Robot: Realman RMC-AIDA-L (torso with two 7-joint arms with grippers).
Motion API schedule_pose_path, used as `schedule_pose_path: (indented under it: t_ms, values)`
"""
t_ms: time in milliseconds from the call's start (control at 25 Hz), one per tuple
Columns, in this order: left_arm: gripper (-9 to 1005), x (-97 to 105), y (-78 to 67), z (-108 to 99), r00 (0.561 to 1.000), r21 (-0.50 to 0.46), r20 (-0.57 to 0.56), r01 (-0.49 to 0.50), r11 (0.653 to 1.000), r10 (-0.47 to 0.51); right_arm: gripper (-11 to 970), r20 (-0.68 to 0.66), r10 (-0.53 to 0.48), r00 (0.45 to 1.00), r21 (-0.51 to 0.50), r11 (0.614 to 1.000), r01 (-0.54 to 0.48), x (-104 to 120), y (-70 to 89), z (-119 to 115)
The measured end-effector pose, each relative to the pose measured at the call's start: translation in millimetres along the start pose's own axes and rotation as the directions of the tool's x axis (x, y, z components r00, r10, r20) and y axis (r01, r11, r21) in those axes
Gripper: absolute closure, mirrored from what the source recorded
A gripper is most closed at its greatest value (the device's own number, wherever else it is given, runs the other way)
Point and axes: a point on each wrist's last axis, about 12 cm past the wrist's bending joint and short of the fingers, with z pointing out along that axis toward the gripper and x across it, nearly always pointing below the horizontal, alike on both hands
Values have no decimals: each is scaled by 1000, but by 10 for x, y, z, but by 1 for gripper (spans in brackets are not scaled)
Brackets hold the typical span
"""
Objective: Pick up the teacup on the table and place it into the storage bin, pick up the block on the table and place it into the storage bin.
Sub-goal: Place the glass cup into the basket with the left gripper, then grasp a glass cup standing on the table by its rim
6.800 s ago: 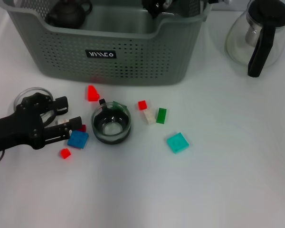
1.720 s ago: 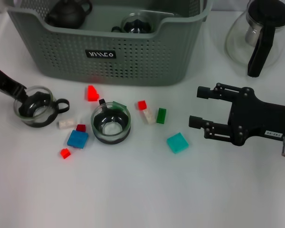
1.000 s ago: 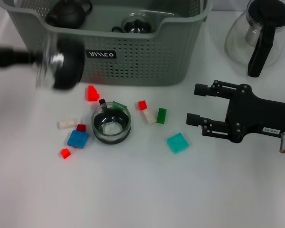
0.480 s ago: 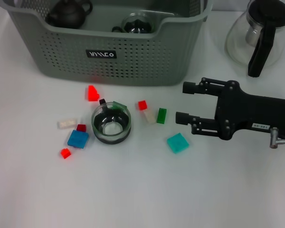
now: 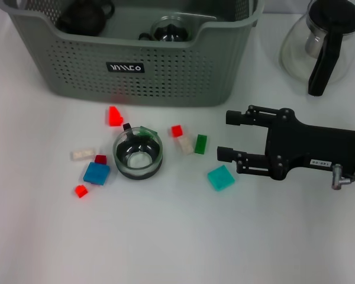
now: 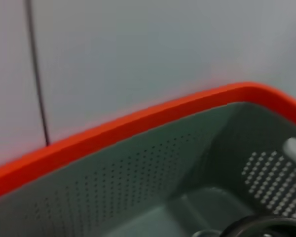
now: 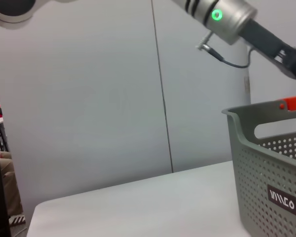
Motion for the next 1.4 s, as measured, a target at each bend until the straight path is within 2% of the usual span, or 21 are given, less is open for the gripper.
schedule_pose_path:
  t_ms: [120, 240, 440, 720, 880, 920, 1040, 1120, 1200, 1280, 1320, 1400]
  values:
    - [870, -54, -149, 218, 993, -81, -56, -110, 991, 106, 214, 0, 5, 1000, -1, 1000, -5, 8, 4, 4]
    - [865, -21, -303, 459, 974, -144, -121, -206, 968, 189, 214, 0, 7, 1000, -1, 1000, -7, 11, 5, 6]
    - [856, 63, -425, 681, 954, -161, -174, -273, 948, 245, 214, -2, 7, 1000, 3, 1000, -7, 15, 2, 7]
    - [843, 157, -417, 793, 952, -163, -193, -268, 949, 236, 213, -4, 10, 1000, 8, 1000, -10, 23, 0, 13]
    - [836, 160, -394, 790, 959, -164, -186, -245, 956, 214, 213, -4, 12, 1000, 8, 1000, -12, 26, 2, 11]
    - [834, 140, -378, 758, 966, -163, -172, -221, 961, 193, 213, -4, 12, 1000, 8, 1000, -12, 27, 3, 10]
    - [724, 77, -291, 557, 992, -130, -78, -110, 985, 100, 213, -4, 14, 1000, 10, 1000, -14, 33, 7, 6]
    - [651, 70, -196, 293, 999, -33, 51, -12, 999, 13, 213, -4, 15, 1000, 9, 1000, -15, 35, 9, 5]
    - [581, 121, -127, 29, 981, 131, 180, 54, 990, -77, 213, -4, 19, 1000, 9, 1000, -19, 41, 12, 8]
    - [511, 211, -21, -252, 933, 310, 311, 81, 947, -181, 213, -4, 19, 1000, 8, 1000, -19, 40, 11, 11]
    - [476, 268, 28, -380, 898, 398, 371, 77, 914, -238, 213, -3, 20, 1000, 7, 1000, -20, 40, 12, 13]
    - [476, 456, 153, -631, 798, 570, 480, 31, 821, -363, 214, -3, 19, 1000, 6, 1000, -19, 38, 10, 14]
